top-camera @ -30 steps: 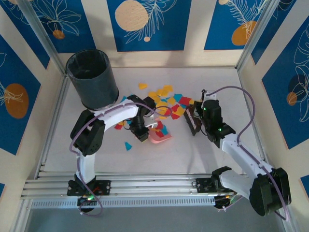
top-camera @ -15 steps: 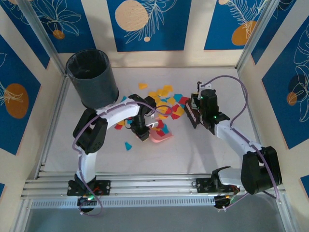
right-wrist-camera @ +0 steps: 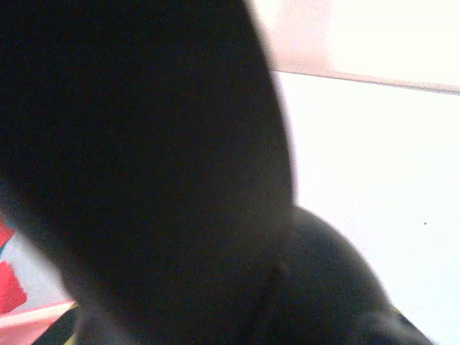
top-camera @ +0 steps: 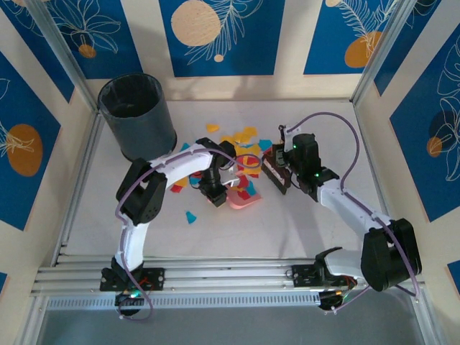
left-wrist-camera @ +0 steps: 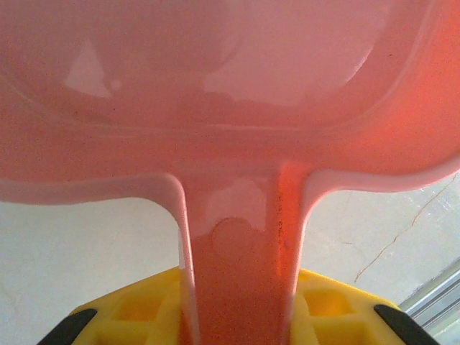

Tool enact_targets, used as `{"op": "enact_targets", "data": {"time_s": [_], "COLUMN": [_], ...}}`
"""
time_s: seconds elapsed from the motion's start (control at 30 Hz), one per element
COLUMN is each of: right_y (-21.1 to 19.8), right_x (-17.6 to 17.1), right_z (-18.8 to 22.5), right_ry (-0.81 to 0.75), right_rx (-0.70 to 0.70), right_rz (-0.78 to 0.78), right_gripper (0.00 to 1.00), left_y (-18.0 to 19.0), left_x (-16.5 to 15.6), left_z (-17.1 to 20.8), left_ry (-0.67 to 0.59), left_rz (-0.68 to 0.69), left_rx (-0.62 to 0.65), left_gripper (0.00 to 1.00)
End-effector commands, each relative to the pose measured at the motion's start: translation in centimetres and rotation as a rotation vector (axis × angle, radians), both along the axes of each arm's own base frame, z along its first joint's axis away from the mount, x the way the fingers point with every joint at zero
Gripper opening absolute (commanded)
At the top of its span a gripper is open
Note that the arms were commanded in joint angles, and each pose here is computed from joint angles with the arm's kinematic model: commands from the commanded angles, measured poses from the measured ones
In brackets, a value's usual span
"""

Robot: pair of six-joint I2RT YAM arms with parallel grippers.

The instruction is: Sweep away the paper scraps from the table

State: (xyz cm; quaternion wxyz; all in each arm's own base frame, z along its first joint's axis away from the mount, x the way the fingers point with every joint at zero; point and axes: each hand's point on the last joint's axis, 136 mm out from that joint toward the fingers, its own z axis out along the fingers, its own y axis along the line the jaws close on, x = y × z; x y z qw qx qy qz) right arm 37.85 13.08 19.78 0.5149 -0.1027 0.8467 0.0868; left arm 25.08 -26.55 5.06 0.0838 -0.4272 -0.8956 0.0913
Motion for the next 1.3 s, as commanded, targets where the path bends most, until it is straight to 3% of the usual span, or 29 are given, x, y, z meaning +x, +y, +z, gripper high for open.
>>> {"op": "enact_targets", "data": {"time_s": [0.0,0.33,0.67,1.03,1.27], "right_y": [1.0,3.6,2.7,0.3,1.3], "right_x": [-2.0,-4.6,-5.0,-1.7,1.3], "right_z": [-1.3,-0.8,3.4,5.3,4.5], "right_ry": [0.063,0.089,-0.018,-0.138,-0.129], "right_rx": [-0.017,0.032,0.051,0.064,0.051], "right_rz": [0.071,0.197,0.151,-0.041,-0.033], "right_gripper": [0.0,0.0,0.0,0.0,0.0], "left_y": [0.1,-0.3,0.3,0.5,0.5], "left_x": [-0.1,0.1,0.2,-0.1,-0.1], "left_z": [-0.1,0.1,0.4,0.6,0.6], "left_ry": [0.028,0.025,-0.008,-0.01,-0.012], "left_rz": [-0.009,-0.016,-0.016,-0.026,-0.022], "left_rx": [0.0,-0.013,0.002,-0.001,-0.001], "left_gripper": [0.0,0.0,0.0,0.0,0.0]}}
